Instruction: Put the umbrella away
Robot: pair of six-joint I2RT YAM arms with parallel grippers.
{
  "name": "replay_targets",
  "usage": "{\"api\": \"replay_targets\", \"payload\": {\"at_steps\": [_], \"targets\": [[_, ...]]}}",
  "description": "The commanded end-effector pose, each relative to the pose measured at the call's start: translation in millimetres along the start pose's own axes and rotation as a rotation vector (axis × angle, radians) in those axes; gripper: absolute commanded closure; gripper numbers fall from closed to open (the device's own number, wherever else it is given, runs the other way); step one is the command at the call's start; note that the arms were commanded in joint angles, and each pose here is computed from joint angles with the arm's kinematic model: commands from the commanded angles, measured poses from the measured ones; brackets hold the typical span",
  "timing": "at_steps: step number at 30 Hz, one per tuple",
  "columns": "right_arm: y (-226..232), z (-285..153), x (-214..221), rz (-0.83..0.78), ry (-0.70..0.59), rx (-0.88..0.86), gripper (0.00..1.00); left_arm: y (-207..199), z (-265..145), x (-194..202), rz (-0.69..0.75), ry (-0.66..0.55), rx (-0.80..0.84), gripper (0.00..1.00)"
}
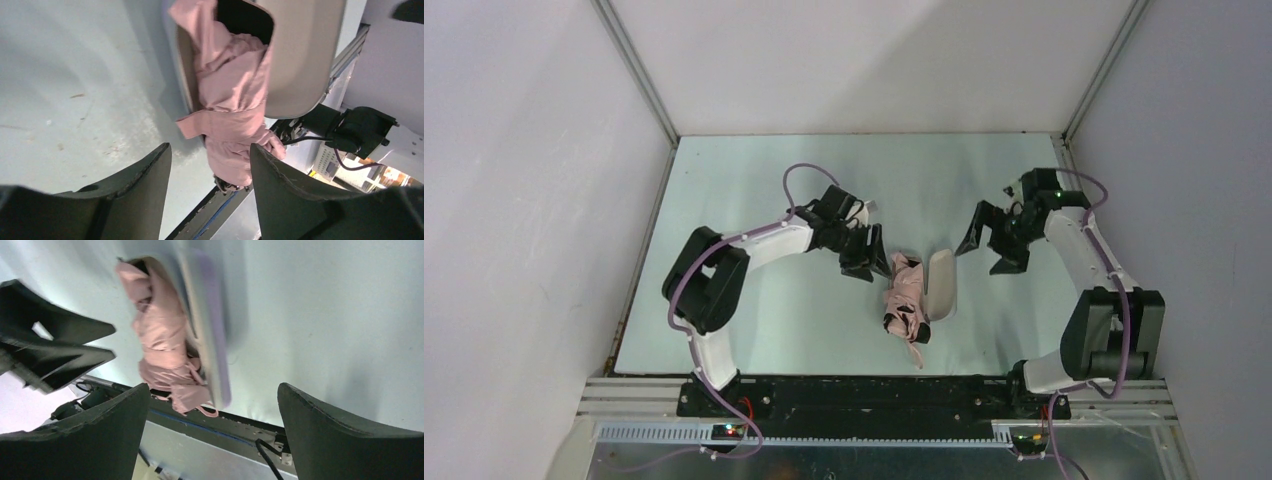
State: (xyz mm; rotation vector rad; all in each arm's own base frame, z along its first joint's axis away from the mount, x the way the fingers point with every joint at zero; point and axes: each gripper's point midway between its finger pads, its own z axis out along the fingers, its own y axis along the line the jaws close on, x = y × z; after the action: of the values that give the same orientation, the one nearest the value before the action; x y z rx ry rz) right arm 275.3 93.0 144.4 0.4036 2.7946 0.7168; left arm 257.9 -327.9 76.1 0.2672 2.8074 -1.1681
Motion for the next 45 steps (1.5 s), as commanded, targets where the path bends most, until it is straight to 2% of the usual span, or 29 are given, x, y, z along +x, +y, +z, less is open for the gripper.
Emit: {"api": "replay_targets", "payload": {"at_steps": [1,9,11,13,14,15,17,18,19,22,24,25,27,29,30,32,36,41,43,45], "targets": [[-17.0,24.3,11.1,-0.002,0.053,-0.056,0.01,-40.2,-1.7,3.2,0.062,-0.002,0.082,0.37],[0.6,66.1,37.3,-0.001,0.131,-0.176,0.04,-43.2,32.3,6.8,0.05,0.061,-0.023,0.35],[7.0,74.4,44.0,-0.008,0.143,-0.191,0.06,-42.0,37.4,6.2,0.042,0.067,-0.038,0.34],[13.5,81.4,50.9,-0.024,0.156,-0.197,0.12,-40.7,41.9,6.0,0.046,0.073,-0.058,0.33],[17.4,84.3,54.8,-0.034,0.162,-0.195,0.22,-37.1,43.8,5.8,0.046,0.071,-0.085,0.33],[18.0,86.0,57.9,-0.037,0.166,-0.192,0.28,-30.5,46.4,5.3,0.04,0.076,-0.122,0.33],[21.7,88.2,63.4,-0.04,0.167,-0.188,0.49,-22.1,51.1,6.1,0.026,0.085,-0.161,0.34],[21.7,89.3,66.4,-0.047,0.166,-0.178,0.54,-17.2,54.1,7.3,0.018,0.091,-0.178,0.34],[23.4,88.3,68.1,-0.055,0.159,-0.173,0.64,-12.6,55.2,8.1,0.008,0.091,-0.198,0.35],[21.9,85.5,73.5,-0.058,0.149,-0.154,0.78,-2.9,60.4,11.0,-0.013,0.101,-0.23,0.37],[23.8,81.0,75.4,-0.067,0.131,-0.156,0.86,-1.7,63.6,11.9,-0.025,0.103,-0.228,0.43],[24.1,80.6,76.4,-0.07,0.128,-0.153,0.88,-2.4,65.0,12.8,-0.031,0.108,-0.223,0.5],[24.9,79.2,79.9,-0.084,0.124,-0.152,0.9,-4.5,69.3,14.6,-0.052,0.119,-0.204,0.6],[20.7,78.3,81.8,-0.091,0.122,-0.126,0.91,-9.3,72.0,14.4,-0.076,0.126,-0.176,0.75],[18.6,77.2,81.3,-0.091,0.118,-0.11,0.91,-12.2,71.9,11.9,-0.089,0.118,-0.163,0.87],[3.0,76.0,81.6,-0.096,0.125,-0.016,0.91,-15.7,67.1,5.8,-0.108,0.089,-0.152,0.98],[-19.2,69.9,82.4,-0.123,0.138,0.143,0.88,-28.4,52.1,-12.4,-0.175,-0.002,-0.077,1.0],[-12.0,67.8,85.8,-0.133,0.145,0.126,0.86,-45.1,46.2,-28.0,-0.207,-0.073,0.001,1.0],[-5.2,67.9,86.9,-0.134,0.148,0.093,0.79,-43.2,52.4,-25.9,-0.213,-0.057,-0.001,1.0],[4.3,66.4,87.3,-0.14,0.151,0.045,0.68,-40.1,60.0,-21.8,-0.218,-0.043,0.0,1.0]]}}
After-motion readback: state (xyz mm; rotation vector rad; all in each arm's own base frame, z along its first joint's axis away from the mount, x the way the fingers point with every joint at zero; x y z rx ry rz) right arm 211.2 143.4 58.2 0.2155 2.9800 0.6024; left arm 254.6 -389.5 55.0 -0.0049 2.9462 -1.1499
